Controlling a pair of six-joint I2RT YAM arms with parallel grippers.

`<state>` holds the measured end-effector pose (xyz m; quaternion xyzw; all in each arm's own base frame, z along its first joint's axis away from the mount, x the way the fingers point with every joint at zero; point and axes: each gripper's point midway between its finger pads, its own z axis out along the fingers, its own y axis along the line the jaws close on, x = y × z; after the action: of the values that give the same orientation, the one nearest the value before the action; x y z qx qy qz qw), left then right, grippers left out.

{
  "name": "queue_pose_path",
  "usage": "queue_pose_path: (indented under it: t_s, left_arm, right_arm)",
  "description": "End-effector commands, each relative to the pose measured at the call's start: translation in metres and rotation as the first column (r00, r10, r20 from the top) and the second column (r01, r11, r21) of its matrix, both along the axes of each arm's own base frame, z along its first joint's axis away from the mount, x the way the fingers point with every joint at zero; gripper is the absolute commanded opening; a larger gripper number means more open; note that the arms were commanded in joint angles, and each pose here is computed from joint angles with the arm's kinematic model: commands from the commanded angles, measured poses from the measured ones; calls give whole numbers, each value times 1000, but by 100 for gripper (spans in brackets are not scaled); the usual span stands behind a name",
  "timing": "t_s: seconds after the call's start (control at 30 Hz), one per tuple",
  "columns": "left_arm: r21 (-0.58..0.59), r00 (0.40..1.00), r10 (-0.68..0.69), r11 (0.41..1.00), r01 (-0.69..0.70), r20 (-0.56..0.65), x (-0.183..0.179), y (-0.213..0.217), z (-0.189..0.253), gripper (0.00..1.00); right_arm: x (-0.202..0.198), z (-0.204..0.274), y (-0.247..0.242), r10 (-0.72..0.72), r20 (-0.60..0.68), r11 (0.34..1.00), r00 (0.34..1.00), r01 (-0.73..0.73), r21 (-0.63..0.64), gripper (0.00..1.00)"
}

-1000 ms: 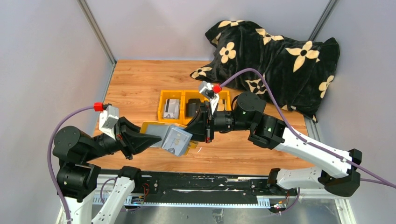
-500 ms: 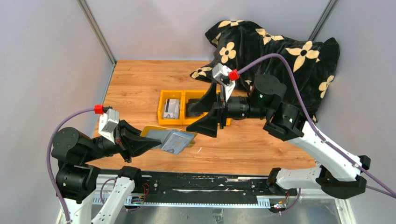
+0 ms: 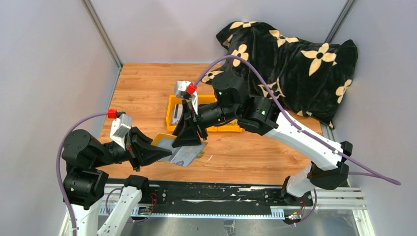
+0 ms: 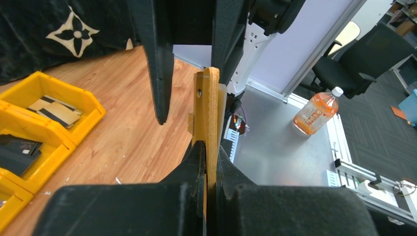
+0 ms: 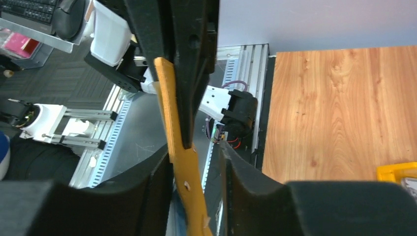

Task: Take the credit cards out of the card holder
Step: Remove the credit card from the card holder.

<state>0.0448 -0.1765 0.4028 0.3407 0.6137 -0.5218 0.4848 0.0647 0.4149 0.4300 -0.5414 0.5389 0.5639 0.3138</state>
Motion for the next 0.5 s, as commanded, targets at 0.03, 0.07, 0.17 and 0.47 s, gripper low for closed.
queue_pose_path:
  t_s: [0.03, 0.07, 0.17, 0.47]
  left_arm:
    - [-2, 1000, -25, 1000, 25, 9, -1, -1, 1, 0]
    - [-2, 1000, -22, 1000, 22, 12, -1, -1, 2, 0]
    - [-4, 1000, -21, 1000, 21, 9, -2, -1, 2, 28]
    - [-26, 999, 20, 999, -21, -49, -2, 0, 2, 77]
  right_arm:
    - [-15, 24, -3, 48, 25, 997, 999, -49, 62, 21]
    - [-14, 25, -2, 40, 22, 997, 999, -42, 65, 13]
    - [-3, 31, -1, -38, 22, 996, 999, 36, 86, 0]
    - [18, 71, -29, -260, -126, 890, 957, 288, 355, 0]
